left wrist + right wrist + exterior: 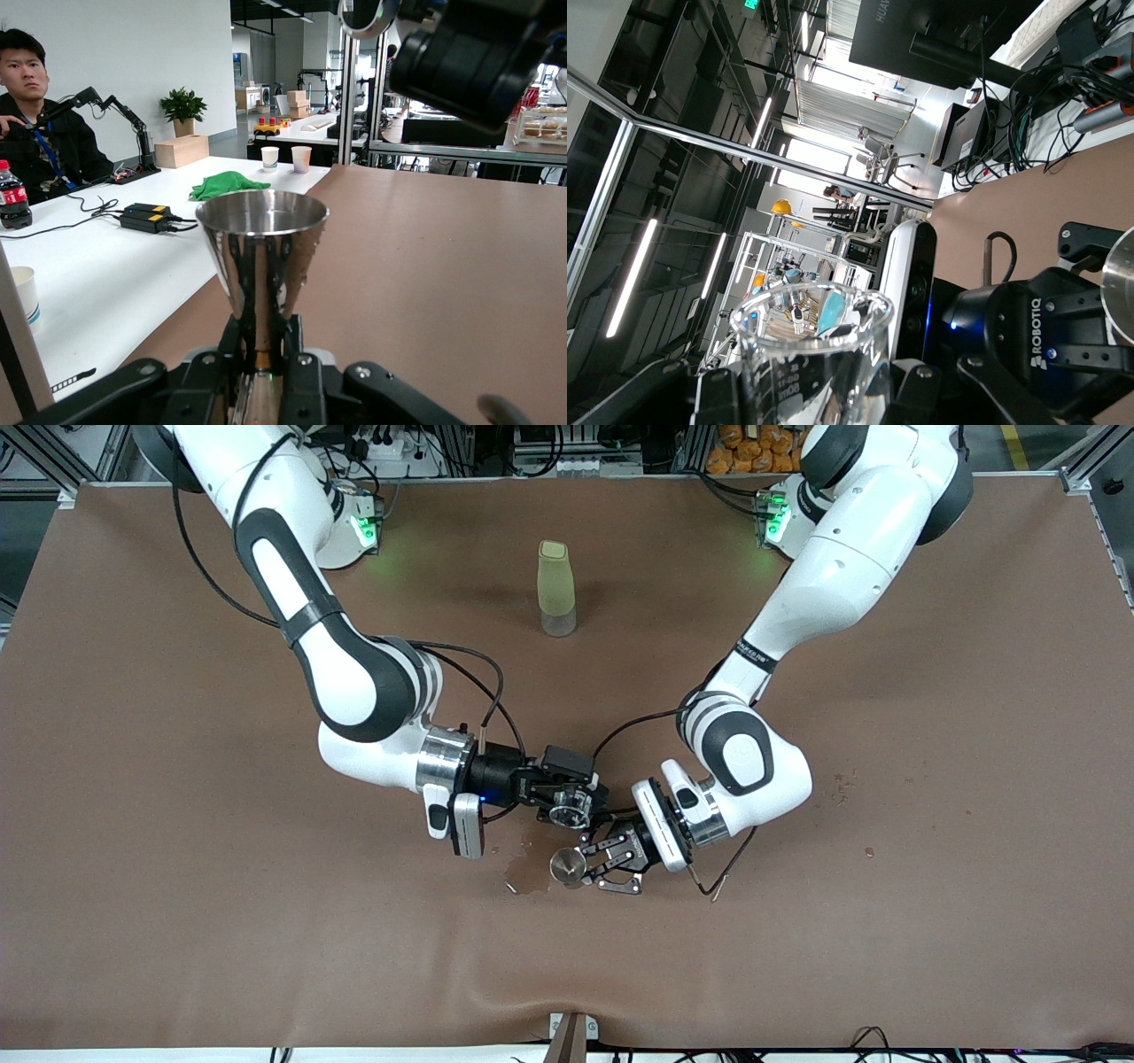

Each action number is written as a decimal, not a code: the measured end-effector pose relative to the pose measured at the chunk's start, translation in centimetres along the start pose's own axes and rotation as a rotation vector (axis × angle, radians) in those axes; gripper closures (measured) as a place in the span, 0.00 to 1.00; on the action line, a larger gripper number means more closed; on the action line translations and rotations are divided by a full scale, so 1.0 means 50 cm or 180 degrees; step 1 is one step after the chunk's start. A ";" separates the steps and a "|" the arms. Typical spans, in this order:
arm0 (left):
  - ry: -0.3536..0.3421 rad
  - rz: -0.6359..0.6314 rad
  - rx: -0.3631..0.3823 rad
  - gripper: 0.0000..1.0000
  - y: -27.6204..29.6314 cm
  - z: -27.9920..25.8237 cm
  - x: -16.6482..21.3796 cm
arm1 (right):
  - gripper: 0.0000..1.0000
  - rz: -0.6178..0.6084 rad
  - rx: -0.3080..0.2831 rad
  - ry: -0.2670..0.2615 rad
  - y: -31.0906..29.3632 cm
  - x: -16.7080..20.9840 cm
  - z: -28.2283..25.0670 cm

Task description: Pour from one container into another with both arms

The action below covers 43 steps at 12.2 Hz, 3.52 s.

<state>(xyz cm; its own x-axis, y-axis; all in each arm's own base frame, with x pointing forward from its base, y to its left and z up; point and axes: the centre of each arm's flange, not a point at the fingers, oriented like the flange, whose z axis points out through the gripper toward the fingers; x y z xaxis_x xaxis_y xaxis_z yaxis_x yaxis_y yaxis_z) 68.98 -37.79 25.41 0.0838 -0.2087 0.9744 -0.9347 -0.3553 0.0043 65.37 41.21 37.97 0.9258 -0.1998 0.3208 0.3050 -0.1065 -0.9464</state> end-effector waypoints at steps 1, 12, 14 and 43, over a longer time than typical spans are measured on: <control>0.0015 0.0000 -0.0019 0.79 0.000 0.001 0.001 | 0.87 0.0007 0.0002 0.0002 -0.001 0.001 0.000; 0.0122 0.0082 -0.0139 0.79 -0.017 -0.019 -0.016 | 0.87 0.0503 0.0033 0.0032 -0.004 0.015 0.003; 0.0126 0.0082 -0.0145 0.79 -0.016 -0.018 -0.016 | 0.87 0.0579 0.0039 0.0025 -0.005 0.013 0.005; 0.0148 0.0057 -0.0198 0.79 0.000 -0.007 -0.016 | 0.87 0.1918 0.0189 0.0050 -0.050 0.041 0.009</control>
<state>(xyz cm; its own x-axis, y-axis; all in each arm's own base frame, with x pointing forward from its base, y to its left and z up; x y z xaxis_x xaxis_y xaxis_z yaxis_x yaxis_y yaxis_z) 68.78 -37.28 24.72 0.0522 -0.1715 0.9838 -0.9557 -0.2943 -0.0006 66.62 41.49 40.99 0.9361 -0.2226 -0.2724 -0.2599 0.0843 -0.9620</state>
